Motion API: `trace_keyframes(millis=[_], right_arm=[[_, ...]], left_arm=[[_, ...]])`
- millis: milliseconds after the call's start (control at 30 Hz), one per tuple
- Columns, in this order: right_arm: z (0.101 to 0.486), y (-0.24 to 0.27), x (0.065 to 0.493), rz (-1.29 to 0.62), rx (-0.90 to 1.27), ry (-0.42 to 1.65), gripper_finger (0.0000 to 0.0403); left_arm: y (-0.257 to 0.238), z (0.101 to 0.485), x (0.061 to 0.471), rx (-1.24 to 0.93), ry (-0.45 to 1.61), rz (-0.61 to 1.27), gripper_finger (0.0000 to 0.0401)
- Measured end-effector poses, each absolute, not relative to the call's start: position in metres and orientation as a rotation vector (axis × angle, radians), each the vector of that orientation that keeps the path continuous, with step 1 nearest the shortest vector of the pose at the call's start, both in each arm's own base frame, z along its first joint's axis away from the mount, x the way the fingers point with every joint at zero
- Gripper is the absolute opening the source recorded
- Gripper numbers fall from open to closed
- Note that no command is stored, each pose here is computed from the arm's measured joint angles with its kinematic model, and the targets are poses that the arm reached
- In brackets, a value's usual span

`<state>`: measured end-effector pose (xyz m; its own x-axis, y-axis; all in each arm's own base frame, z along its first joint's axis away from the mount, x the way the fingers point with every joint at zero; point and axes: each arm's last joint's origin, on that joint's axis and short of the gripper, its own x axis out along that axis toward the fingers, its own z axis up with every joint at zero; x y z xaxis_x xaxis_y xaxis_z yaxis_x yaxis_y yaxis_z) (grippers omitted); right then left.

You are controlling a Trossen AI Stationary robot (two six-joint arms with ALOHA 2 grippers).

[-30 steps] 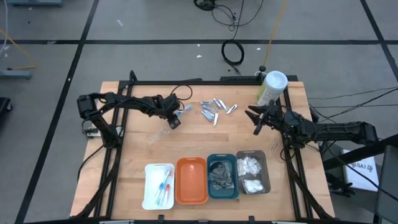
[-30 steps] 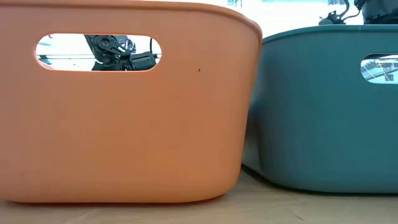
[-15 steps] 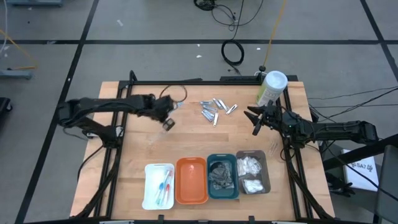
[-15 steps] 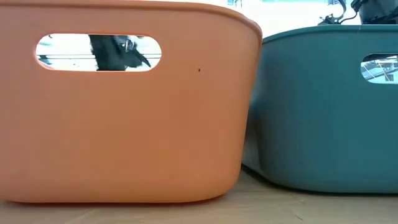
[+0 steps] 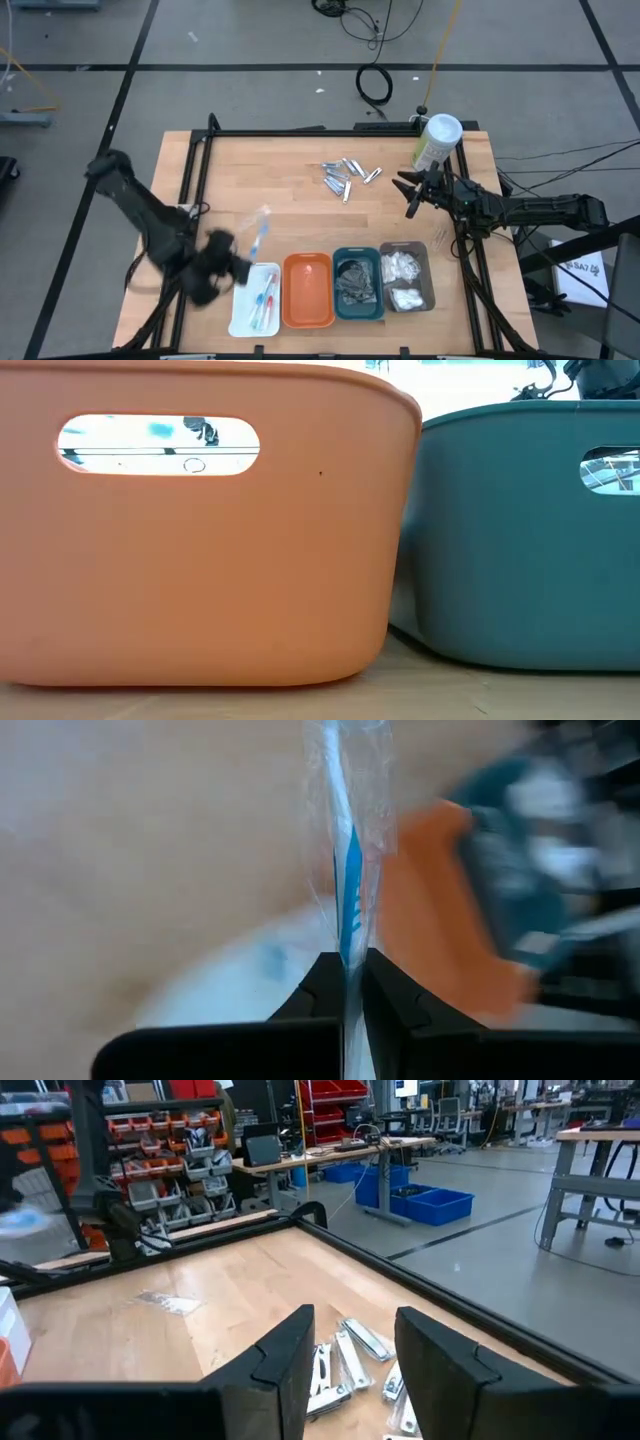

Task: Pick & Place Travel size toiletries
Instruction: Put the blue toothbrush into the white bin

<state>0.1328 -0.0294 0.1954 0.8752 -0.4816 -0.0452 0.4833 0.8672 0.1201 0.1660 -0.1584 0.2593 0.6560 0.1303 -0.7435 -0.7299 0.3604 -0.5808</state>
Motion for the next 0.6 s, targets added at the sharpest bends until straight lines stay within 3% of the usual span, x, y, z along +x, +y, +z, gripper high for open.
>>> trace_keyframes(millis=[133, 267, 600], right_arm=[[0.197, -0.029, 0.133, -0.505, 0.091, 0.009, 0.0130], [0.202, -0.029, 0.133, -0.503, 0.066, -0.032, 0.0130], [0.210, -0.029, 0.132, -0.500, 0.069, -0.118, 0.0130]], left_arm=[[-0.204, 0.237, 0.166, -1.157, 0.530, 0.563, 0.0005], [-0.221, 0.218, 0.171, -1.207, 0.672, 0.592, 0.0009], [-0.241, 0.185, 0.184, -1.160, 0.740, 0.583, 0.0081]])
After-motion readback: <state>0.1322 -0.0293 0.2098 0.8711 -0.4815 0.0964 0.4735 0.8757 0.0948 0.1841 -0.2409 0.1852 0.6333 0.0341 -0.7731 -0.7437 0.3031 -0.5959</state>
